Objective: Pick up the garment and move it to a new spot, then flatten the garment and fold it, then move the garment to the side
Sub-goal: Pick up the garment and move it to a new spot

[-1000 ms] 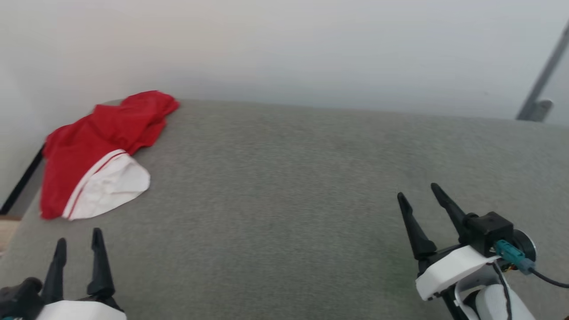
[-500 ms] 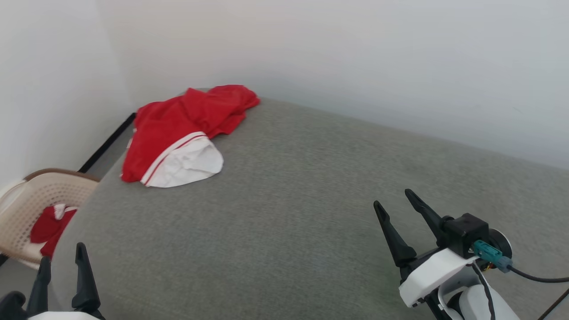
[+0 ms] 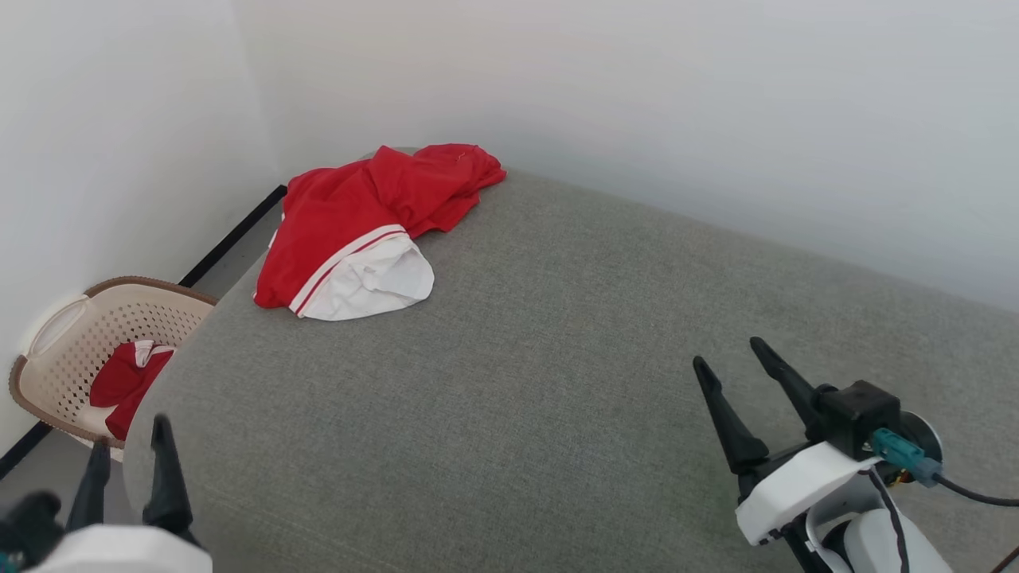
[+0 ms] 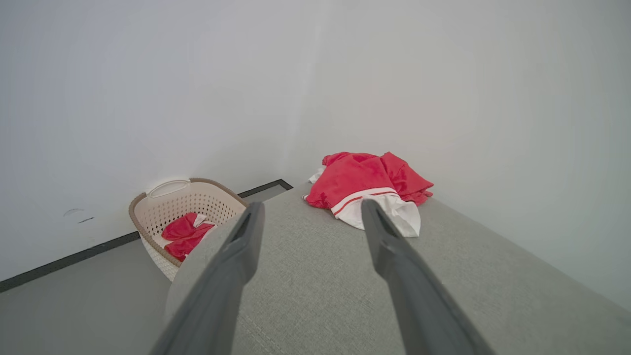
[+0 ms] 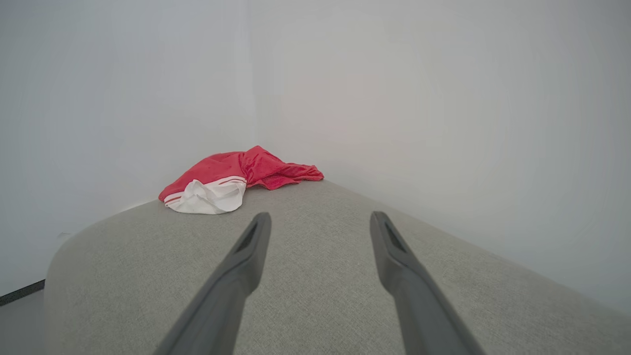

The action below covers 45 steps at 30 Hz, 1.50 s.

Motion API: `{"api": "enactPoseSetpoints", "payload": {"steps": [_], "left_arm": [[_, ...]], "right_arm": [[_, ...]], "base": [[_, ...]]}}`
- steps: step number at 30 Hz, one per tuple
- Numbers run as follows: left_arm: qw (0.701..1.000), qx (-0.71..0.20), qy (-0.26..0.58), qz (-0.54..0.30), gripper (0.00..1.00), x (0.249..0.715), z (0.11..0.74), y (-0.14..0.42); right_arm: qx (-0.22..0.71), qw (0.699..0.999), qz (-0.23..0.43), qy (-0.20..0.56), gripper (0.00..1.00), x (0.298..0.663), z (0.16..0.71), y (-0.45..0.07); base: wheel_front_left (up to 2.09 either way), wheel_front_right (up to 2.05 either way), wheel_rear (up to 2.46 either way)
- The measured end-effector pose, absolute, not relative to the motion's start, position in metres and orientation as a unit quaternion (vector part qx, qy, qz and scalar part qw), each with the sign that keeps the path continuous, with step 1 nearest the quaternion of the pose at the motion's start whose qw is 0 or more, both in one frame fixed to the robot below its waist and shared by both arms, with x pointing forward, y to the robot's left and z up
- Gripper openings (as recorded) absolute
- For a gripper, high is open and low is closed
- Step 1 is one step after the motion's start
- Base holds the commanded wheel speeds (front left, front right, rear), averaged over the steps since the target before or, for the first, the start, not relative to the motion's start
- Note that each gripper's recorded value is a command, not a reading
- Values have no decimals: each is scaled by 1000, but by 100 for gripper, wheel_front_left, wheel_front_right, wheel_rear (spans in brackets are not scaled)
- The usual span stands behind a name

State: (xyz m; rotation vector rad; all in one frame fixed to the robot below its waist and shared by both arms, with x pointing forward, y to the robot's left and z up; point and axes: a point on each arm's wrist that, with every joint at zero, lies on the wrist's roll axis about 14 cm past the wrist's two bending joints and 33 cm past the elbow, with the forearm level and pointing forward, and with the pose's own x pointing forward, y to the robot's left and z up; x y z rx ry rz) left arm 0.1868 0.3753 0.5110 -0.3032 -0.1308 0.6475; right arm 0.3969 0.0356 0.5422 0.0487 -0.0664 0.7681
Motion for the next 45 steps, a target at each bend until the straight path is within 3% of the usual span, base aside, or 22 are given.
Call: {"api": "enactPoseSetpoints", "payload": {"steps": [14,27,36,45], "left_arm": [[964,-116,-60,231,100,306,553,398],[971,-102,24,216,100,435,538,427],[951,-124,167,229,100,493,465,427],[898,-117,362,223,100,497,378,410]], "right_arm": [[14,942,334,-28,100,435,537,3],[-9,963,270,-14,100,484,518,-52],[-18,972,235,7,100,507,491,-81],[-28,976,215,26,100,520,469,-98]], "base": [[0,0,0],[0,0,0],[0,0,0],[0,0,0]]}}
